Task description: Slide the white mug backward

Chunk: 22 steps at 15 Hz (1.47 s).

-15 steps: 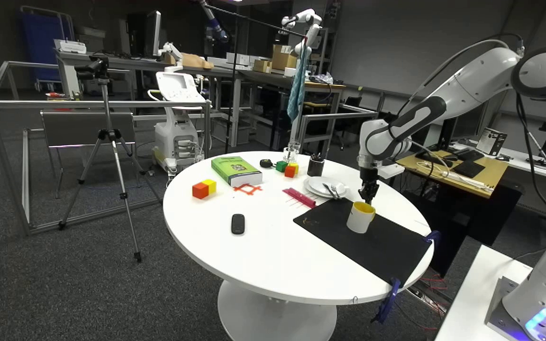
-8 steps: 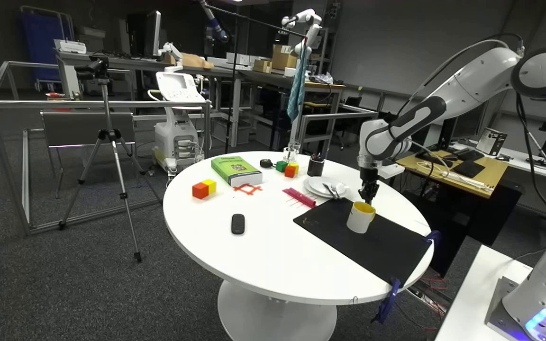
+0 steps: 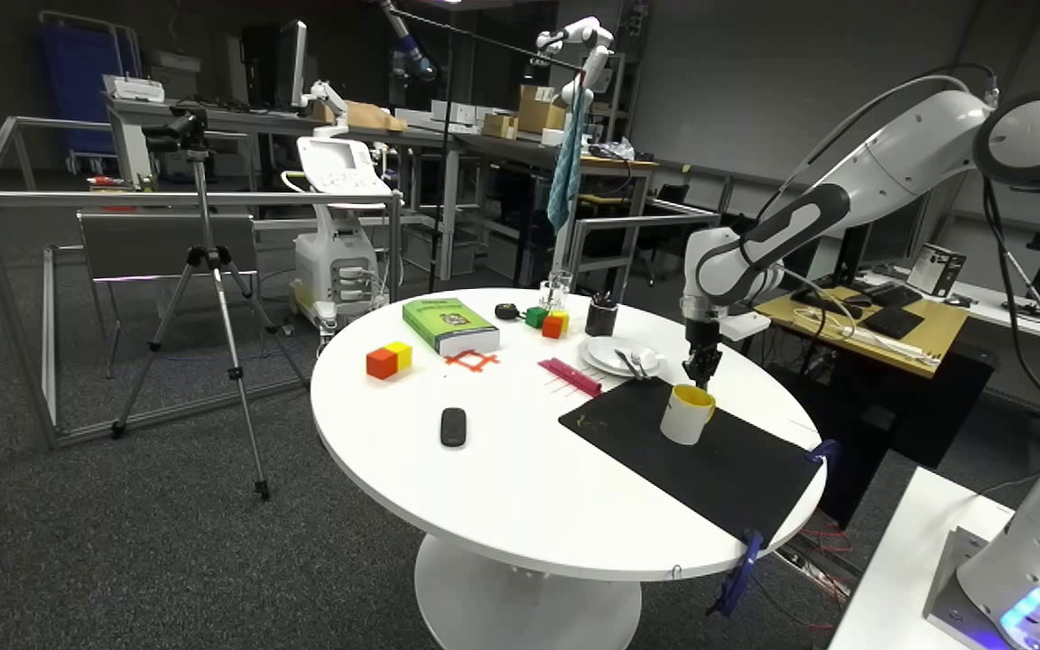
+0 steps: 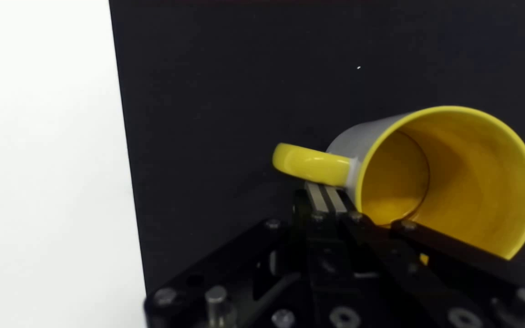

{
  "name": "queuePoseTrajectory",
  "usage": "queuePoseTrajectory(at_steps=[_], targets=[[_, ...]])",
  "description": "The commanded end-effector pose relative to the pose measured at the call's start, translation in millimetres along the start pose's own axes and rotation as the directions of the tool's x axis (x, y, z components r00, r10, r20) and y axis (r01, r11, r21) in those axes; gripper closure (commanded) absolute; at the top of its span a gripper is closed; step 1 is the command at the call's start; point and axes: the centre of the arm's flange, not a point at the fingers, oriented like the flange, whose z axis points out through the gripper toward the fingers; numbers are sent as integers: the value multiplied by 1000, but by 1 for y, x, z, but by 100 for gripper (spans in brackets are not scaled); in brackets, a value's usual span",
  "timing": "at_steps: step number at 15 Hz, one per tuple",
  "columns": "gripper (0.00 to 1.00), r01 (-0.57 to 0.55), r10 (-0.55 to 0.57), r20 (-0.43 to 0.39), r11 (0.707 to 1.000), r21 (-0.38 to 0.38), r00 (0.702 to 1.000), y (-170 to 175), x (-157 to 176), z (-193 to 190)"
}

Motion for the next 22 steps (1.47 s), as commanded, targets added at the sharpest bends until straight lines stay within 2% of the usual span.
queuePoseTrajectory(at_steps=[1,9,15,19,22], targets=[[100,-3,3,13,1000,-9,1000,-1,4,-10],[100,3,-3,-4,1000,7,1000,0,6,-16],[100,7,-6,-158,1000,2,987,-2,14,-23],[100,-17,27,-249,999,43,968,-7,20,-30],[100,-25,48,-278,996,83,959,-13,22,-34]])
